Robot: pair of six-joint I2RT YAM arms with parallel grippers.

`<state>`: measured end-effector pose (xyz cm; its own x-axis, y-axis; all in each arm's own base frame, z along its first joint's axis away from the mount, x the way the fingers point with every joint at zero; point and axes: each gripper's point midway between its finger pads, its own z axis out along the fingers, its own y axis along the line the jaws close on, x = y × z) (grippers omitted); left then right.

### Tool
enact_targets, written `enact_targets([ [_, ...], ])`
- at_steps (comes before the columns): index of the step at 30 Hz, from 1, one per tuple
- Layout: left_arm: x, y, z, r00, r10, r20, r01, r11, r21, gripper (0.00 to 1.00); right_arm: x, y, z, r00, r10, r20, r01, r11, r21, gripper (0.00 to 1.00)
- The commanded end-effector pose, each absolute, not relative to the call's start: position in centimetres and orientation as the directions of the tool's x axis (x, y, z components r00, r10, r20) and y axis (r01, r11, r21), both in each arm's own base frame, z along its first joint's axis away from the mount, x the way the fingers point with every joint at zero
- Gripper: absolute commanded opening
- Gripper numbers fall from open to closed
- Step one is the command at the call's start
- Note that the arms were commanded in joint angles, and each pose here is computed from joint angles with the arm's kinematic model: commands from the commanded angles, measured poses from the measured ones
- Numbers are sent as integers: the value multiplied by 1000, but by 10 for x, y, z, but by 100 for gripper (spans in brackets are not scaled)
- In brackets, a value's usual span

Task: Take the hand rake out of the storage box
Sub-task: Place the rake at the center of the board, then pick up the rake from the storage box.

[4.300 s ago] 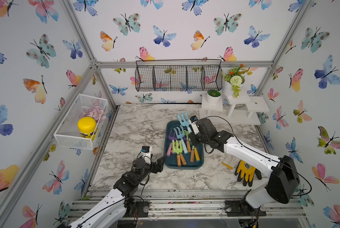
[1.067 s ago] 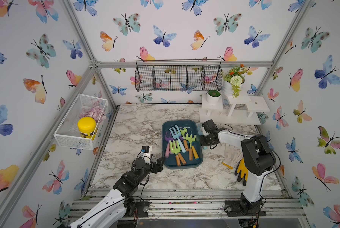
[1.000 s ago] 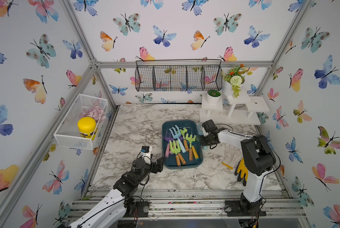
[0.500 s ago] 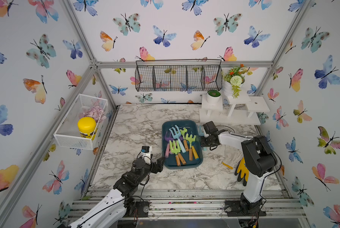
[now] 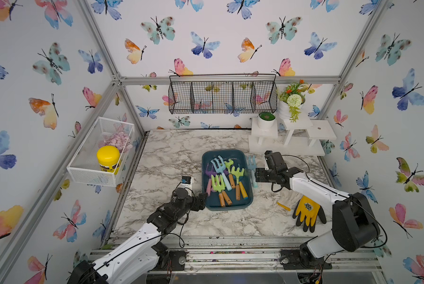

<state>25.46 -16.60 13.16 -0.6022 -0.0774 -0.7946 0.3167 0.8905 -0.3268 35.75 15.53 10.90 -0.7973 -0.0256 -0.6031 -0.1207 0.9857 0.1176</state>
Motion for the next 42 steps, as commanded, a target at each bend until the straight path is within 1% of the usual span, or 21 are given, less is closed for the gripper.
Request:
enact_targets([
  [1,258,-170,140,-647,-106,-755,268,896,-355,74,349,138,109,-781,-39,-623,-91,994,52,75],
  [2,260,-172,141,-657,-121,-744,243,901,-360,73,347,135,112,-775,-37,-631,-86,995,47,75],
  [4,262,-176,142,-681,-133,-720,198,913,-356,73,343,130,113,-766,-33,-642,-74,996,38,75],
  [7,261,-194,141,-710,-80,-700,189,935,-299,73,337,119,116,-749,-23,-663,-49,999,21,75],
  [10,258,-213,138,-729,-41,-683,185,949,-254,68,333,110,119,-724,-8,-689,-22,1000,12,73],
  [14,257,-231,125,-770,-76,-634,156,941,-301,60,327,96,125,-695,-2,-719,13,1000,-15,73],
  [17,258,-235,113,-774,-86,-627,120,953,-279,55,322,90,130,-671,13,-741,33,999,-12,73],
  [23,264,-245,85,-813,-50,-581,85,975,-203,54,322,85,144,-628,32,-778,49,999,2,74],
  [28,266,-255,75,-821,-37,-569,86,979,-187,54,321,88,144,-627,34,-778,39,999,12,74],
  [35,270,-263,60,-840,-11,-542,86,985,-153,58,321,90,144,-628,34,-777,27,999,21,73],
  [42,273,-265,41,-858,14,-513,77,992,-102,53,322,92,143,-630,30,-776,19,1000,24,72],
])
